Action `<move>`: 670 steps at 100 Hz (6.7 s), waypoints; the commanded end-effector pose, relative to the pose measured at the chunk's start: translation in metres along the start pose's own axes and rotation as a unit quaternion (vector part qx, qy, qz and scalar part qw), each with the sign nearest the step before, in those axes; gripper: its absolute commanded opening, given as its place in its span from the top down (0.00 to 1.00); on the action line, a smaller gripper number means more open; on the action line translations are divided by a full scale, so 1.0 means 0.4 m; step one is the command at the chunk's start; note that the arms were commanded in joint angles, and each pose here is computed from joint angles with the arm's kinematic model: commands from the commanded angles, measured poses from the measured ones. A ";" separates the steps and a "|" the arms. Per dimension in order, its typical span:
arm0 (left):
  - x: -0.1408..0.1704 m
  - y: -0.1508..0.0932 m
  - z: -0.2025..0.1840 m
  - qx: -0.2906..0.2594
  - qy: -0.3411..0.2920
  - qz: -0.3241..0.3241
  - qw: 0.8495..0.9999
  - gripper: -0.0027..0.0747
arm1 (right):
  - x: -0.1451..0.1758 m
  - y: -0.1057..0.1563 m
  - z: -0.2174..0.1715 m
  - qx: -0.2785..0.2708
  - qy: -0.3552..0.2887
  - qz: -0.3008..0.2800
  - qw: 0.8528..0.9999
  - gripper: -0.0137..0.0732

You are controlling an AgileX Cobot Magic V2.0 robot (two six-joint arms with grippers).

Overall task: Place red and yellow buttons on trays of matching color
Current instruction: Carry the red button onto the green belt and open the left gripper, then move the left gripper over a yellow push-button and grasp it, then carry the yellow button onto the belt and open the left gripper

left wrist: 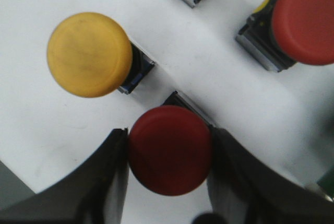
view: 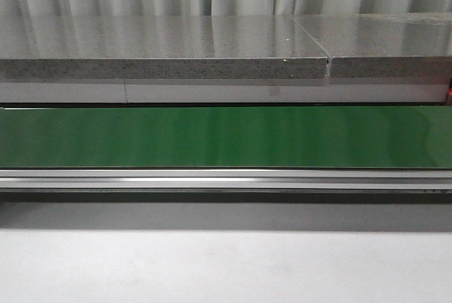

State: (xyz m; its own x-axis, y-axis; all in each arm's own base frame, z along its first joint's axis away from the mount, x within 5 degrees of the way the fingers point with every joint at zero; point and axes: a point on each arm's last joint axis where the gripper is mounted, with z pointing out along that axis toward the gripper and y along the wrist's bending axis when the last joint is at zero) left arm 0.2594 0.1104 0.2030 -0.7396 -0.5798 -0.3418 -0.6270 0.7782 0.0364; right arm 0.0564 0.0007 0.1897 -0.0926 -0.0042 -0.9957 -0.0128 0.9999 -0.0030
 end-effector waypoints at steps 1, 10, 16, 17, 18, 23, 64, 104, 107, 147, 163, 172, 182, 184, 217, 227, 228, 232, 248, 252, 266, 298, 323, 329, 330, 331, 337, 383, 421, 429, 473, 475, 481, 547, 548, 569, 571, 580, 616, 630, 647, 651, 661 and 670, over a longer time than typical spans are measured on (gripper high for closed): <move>-0.016 -0.004 -0.065 0.026 -0.041 0.002 0.999 0.99 | -0.030 0.000 -0.006 0.000 -0.055 -0.002 0.998 0.92; -0.008 -0.010 -0.105 0.038 -0.057 0.011 0.998 0.99 | -0.030 0.000 -0.006 0.000 -0.055 -0.002 0.998 0.92; 0.001 -0.014 -0.144 0.046 -0.076 0.021 0.996 0.99 | -0.030 0.000 -0.006 0.000 -0.055 -0.002 0.998 0.92; 0.001 -0.015 -0.146 0.047 -0.076 0.023 0.996 0.99 | -0.030 0.000 -0.006 0.000 -0.055 -0.002 0.998 0.92; 0.003 -0.015 -0.154 0.048 -0.080 0.024 0.995 0.99 | -0.030 0.000 -0.006 0.000 -0.055 -0.002 0.998 0.92; 0.009 -0.017 -0.190 0.054 -0.096 0.034 0.993 0.99 | -0.030 0.000 -0.006 0.000 -0.055 -0.002 0.998 0.92; -0.016 -0.055 -0.425 0.093 -0.196 0.104 0.971 0.99 | -0.030 0.000 -0.006 0.000 -0.055 -0.002 0.998 0.92; -0.041 -0.225 -0.364 0.105 -0.128 0.210 0.964 0.99 | -0.030 0.000 -0.006 0.000 -0.055 -0.002 0.998 0.92; -0.042 -0.237 -0.353 0.104 -0.122 0.215 0.963 0.99 | -0.030 0.000 -0.006 0.000 -0.055 -0.002 0.998 0.92; -0.038 -0.304 -0.270 0.097 -0.082 0.245 0.961 0.99 | -0.030 0.000 -0.006 0.000 -0.055 -0.002 0.998 0.92; -0.039 -0.306 -0.264 0.096 -0.079 0.246 0.961 0.99 | -0.030 0.000 -0.006 0.000 -0.055 -0.002 0.998 0.92; -0.039 -0.306 -0.264 0.096 -0.079 0.246 0.961 0.99 | -0.030 0.000 -0.006 0.000 -0.055 -0.002 0.998 0.92; -0.039 -0.306 -0.264 0.096 -0.079 0.249 0.961 0.92 | -0.030 0.000 -0.006 0.000 -0.055 -0.002 0.998 0.92; -0.039 -0.306 -0.264 0.095 -0.079 0.249 0.960 0.88 | -0.030 0.000 -0.006 0.000 -0.055 -0.002 0.998 0.92; -0.039 -0.308 -0.265 0.098 -0.084 0.269 0.955 0.20 | -0.030 0.000 -0.006 0.000 -0.055 -0.002 0.998 0.92; -0.048 -0.313 -0.273 0.105 -0.100 0.268 0.953 0.18 | -0.030 0.000 -0.006 0.000 -0.055 -0.002 0.998 0.92; -0.049 -0.313 -0.275 0.106 -0.101 0.269 0.952 0.18 | -0.030 0.000 -0.006 0.000 -0.055 -0.002 0.998 0.92; -0.052 -0.316 -0.282 0.111 -0.104 0.271 0.950 0.18 | -0.030 0.000 -0.006 0.000 -0.055 -0.002 0.998 0.92; -0.069 -0.331 -0.324 0.143 -0.117 0.269 0.945 0.18 | -0.030 0.000 -0.006 0.000 -0.055 -0.002 0.998 0.92; -0.074 -0.332 -0.336 0.146 -0.122 0.267 0.945 0.18 | -0.030 0.000 -0.006 0.000 -0.055 -0.002 0.998 0.92; -0.094 -0.335 -0.378 0.155 -0.143 0.264 0.941 0.18 | -0.030 0.000 -0.006 0.000 -0.055 -0.002 0.998 0.92; -0.081 -0.274 -0.505 0.181 -0.220 0.243 0.927 0.18 | -0.030 0.000 -0.006 0.000 -0.055 -0.002 0.998 0.92; -0.017 -0.148 -0.504 0.162 -0.224 0.190 0.942 0.18 | -0.030 0.000 -0.006 0.000 -0.055 -0.002 0.998 0.92; -0.005 -0.108 -0.493 0.149 -0.226 0.167 0.948 0.18 | -0.030 0.000 -0.006 0.000 -0.055 -0.002 0.998 0.92; -0.002 -0.104 -0.486 0.146 -0.224 0.166 0.949 0.18 | -0.030 0.000 -0.006 0.000 -0.055 -0.002 0.998 0.92; -0.003 -0.096 -0.483 0.143 -0.224 0.161 0.950 0.18 | -0.030 0.000 -0.006 0.000 -0.055 -0.002 0.998 0.92; 0.009 -0.059 -0.464 0.128 -0.221 0.140 0.957 0.18 | -0.030 0.000 -0.006 0.000 -0.055 -0.002 0.998 0.92; 0.001 0.092 -0.289 0.047 -0.152 -0.012 0.987 0.18 | -0.030 0.000 -0.006 0.000 -0.055 -0.002 0.998 0.92; -0.060 0.104 -0.091 0.017 -0.052 -0.040 0.998 0.18 | -0.030 0.000 -0.006 0.000 -0.055 -0.002 0.998 0.92; -0.077 0.100 -0.069 0.016 -0.043 -0.039 0.998 0.18 | -0.030 0.000 -0.006 0.000 -0.055 -0.002 0.998 0.92; -0.123 0.100 -0.047 0.010 -0.067 -0.030 0.997 0.18 | -0.030 0.000 -0.006 0.000 -0.055 -0.002 0.998 0.92; -0.124 0.103 -0.043 0.008 -0.065 -0.032 0.997 0.18 | -0.030 0.000 -0.006 0.000 -0.055 -0.002 0.998 0.92; -0.124 0.103 -0.028 0.007 -0.056 -0.033 0.998 0.18 | -0.030 0.000 -0.006 0.000 -0.055 -0.002 0.998 0.92; -0.125 0.107 0.006 0.006 -0.041 -0.039 0.998 0.93 | -0.030 0.000 -0.006 0.000 -0.054 -0.002 0.999 0.92; -0.125 0.107 0.006 0.006 -0.040 -0.039 0.998 0.94 | -0.030 0.000 -0.006 0.000 -0.054 -0.002 0.999 0.92; -0.121 0.107 -0.031 0.014 -0.049 -0.051 0.997 0.99 | -0.030 0.000 -0.006 0.000 -0.054 -0.002 0.999 0.92; -0.120 0.108 -0.040 0.016 -0.053 -0.052 0.997 0.99 | -0.030 0.000 -0.006 0.000 -0.054 -0.002 0.999 0.92; -0.117 0.107 -0.086 0.021 -0.077 -0.051 0.995 0.99 | -0.030 0.000 -0.006 0.000 -0.054 -0.002 0.999 0.92; -0.072 0.030 -0.336 0.081 -0.201 0.018 0.976 0.99 | -0.030 0.000 -0.006 0.000 -0.054 -0.002 0.999 0.92; -0.075 -0.037 -0.399 0.104 -0.205 0.083 0.970 0.99 | -0.029 0.000 -0.006 0.000 -0.053 -0.002 0.999 0.92; -0.090 -0.116 -0.430 0.131 -0.211 0.131 0.960 0.99 | -0.029 0.000 -0.006 0.000 -0.053 -0.002 0.999 0.92; -0.092 -0.132 -0.428 0.134 -0.204 0.139 0.960 0.99 | -0.029 0.000 -0.006 0.000 -0.053 -0.002 0.999 0.92; -0.097 -0.173 -0.397 0.133 -0.179 0.167 0.960 0.99 | -0.029 0.000 -0.006 0.000 -0.053 -0.002 0.999 0.92; -0.095 -0.206 -0.365 0.133 -0.159 0.186 0.960 0.99 | -0.029 0.000 -0.006 0.000 -0.053 -0.002 0.999 0.92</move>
State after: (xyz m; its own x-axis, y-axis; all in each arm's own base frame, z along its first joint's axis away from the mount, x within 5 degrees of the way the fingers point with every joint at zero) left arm 0.2960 0.0411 0.3402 -0.7875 -0.2161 -0.5772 -0.2546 0.9669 -0.0146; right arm 0.0564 0.0007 0.1897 -0.0926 -0.0042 -0.9957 -0.0128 0.9999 -0.0030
